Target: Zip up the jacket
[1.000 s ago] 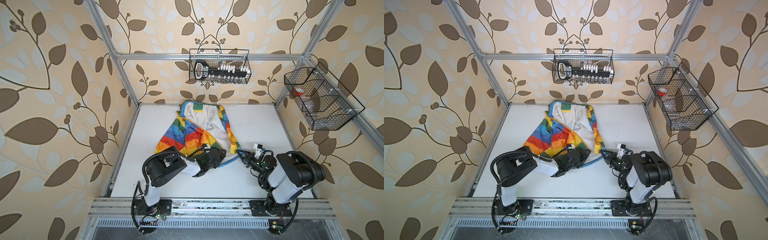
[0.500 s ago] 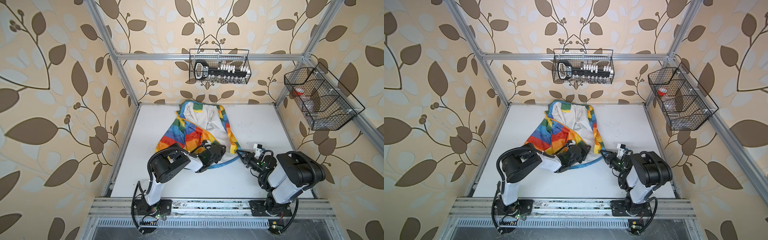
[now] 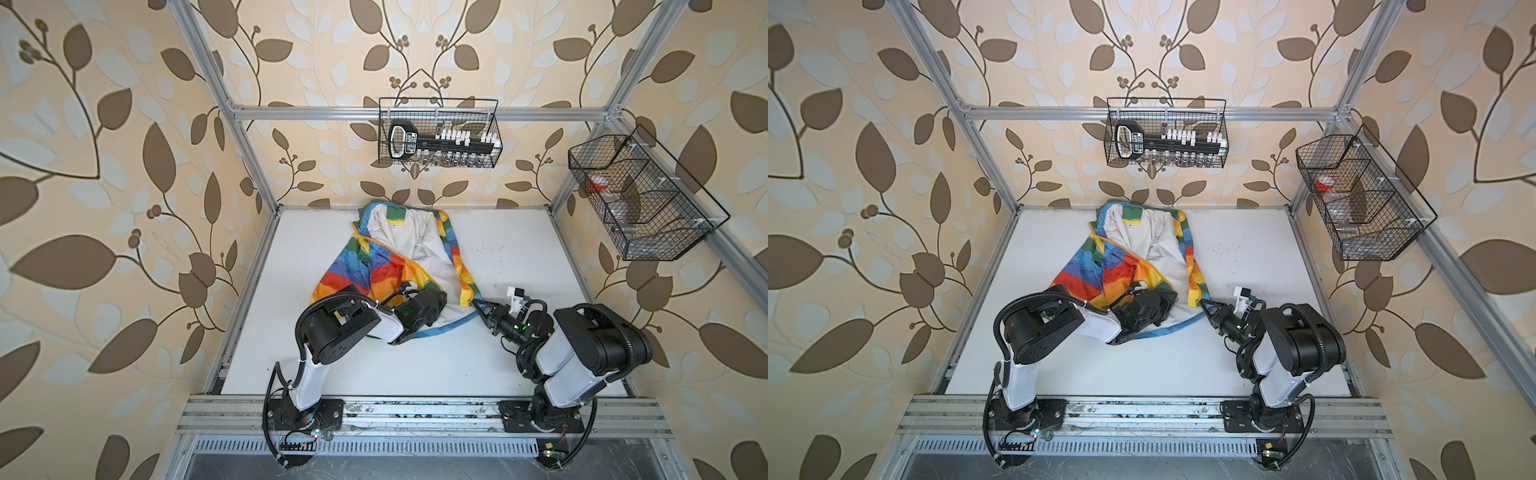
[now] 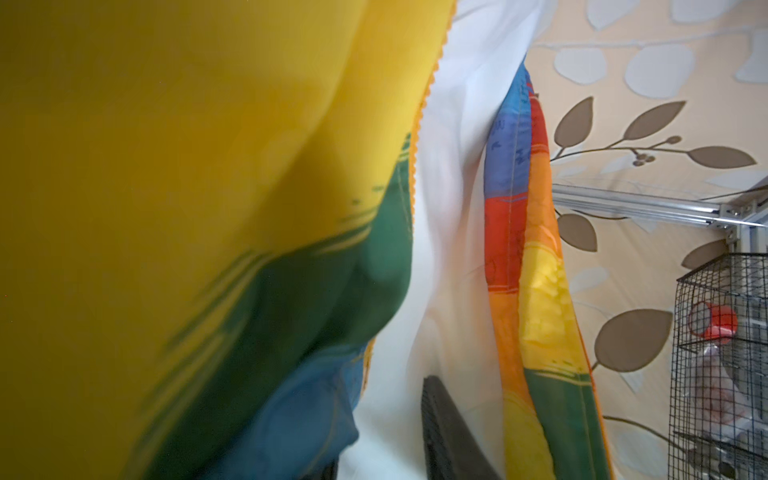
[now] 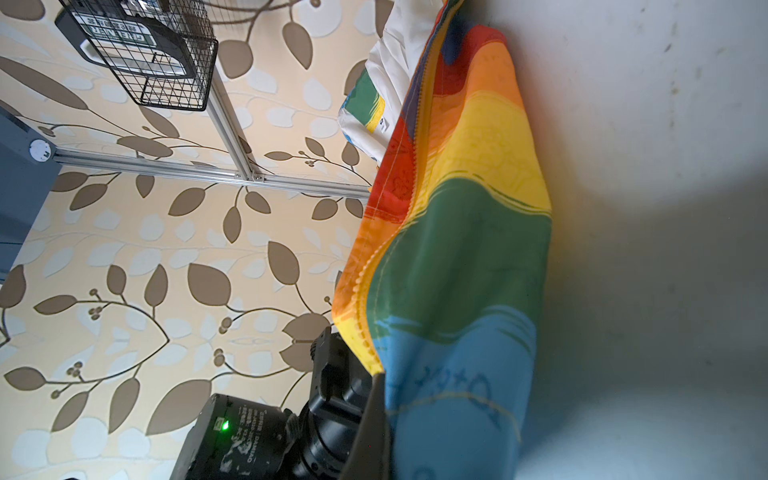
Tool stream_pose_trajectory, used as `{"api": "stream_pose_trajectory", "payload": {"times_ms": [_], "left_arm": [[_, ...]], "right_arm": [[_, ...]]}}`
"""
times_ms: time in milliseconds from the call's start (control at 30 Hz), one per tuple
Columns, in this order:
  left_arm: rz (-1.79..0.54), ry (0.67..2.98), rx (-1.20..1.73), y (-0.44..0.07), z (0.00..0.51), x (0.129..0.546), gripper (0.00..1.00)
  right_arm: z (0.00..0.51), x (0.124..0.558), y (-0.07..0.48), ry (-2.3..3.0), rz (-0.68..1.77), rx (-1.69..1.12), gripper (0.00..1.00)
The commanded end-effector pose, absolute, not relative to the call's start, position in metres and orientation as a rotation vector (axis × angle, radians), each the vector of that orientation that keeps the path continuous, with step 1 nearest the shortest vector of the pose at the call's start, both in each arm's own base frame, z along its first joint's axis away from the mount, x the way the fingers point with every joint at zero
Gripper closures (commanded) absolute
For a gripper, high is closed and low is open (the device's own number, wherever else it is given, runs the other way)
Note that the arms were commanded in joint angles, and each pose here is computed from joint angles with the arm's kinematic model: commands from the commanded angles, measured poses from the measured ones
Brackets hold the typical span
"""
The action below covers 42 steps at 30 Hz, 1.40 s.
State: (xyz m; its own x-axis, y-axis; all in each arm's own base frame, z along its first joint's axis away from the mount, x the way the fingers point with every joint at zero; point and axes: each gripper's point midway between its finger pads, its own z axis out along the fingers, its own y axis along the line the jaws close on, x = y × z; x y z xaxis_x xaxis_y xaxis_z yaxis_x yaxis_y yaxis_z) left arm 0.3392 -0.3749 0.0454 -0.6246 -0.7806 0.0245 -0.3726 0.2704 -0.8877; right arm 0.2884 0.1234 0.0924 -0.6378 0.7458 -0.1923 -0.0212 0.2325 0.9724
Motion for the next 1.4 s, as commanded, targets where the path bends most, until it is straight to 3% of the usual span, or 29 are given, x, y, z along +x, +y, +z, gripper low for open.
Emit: {"api": "stream_pose_trajectory", "payload": {"times_ms": [0, 433, 900, 1000, 1100, 1167, 1367], "left_arm": [[-1.280, 2.129, -1.102, -0.369, 0.037, 0.345, 0.65], [-1.313, 2.124, -1.125, -0.375, 0.031, 0.352, 0.74], [-1.337, 2.088, -1.065, -0.382, 0.058, 0.365, 0.89], [-1.342, 2.084, -1.071, -0.383, 0.057, 0.366, 0.87], [-1.342, 2.081, -1.076, -0.383, 0.058, 0.366, 0.70], [-1.336, 2.081, -1.075, -0.382, 0.058, 0.367, 0.67], [-1.345, 2.079, -1.082, -0.385, 0.055, 0.371, 0.71]], "right_arm": [[0.090, 0.270, 0.122, 1.851, 1.475, 0.664, 1.00], [0.087, 0.269, 0.123, 1.864, 1.476, 0.665, 1.00], [0.085, 0.269, 0.126, 1.873, 1.474, 0.662, 1.00], [0.086, 0.268, 0.128, 1.874, 1.476, 0.657, 1.00], [0.085, 0.268, 0.128, 1.876, 1.475, 0.656, 1.00], [0.085, 0.268, 0.129, 1.877, 1.474, 0.656, 1.00], [0.087, 0.268, 0.130, 1.872, 1.480, 0.651, 1.00]]}}
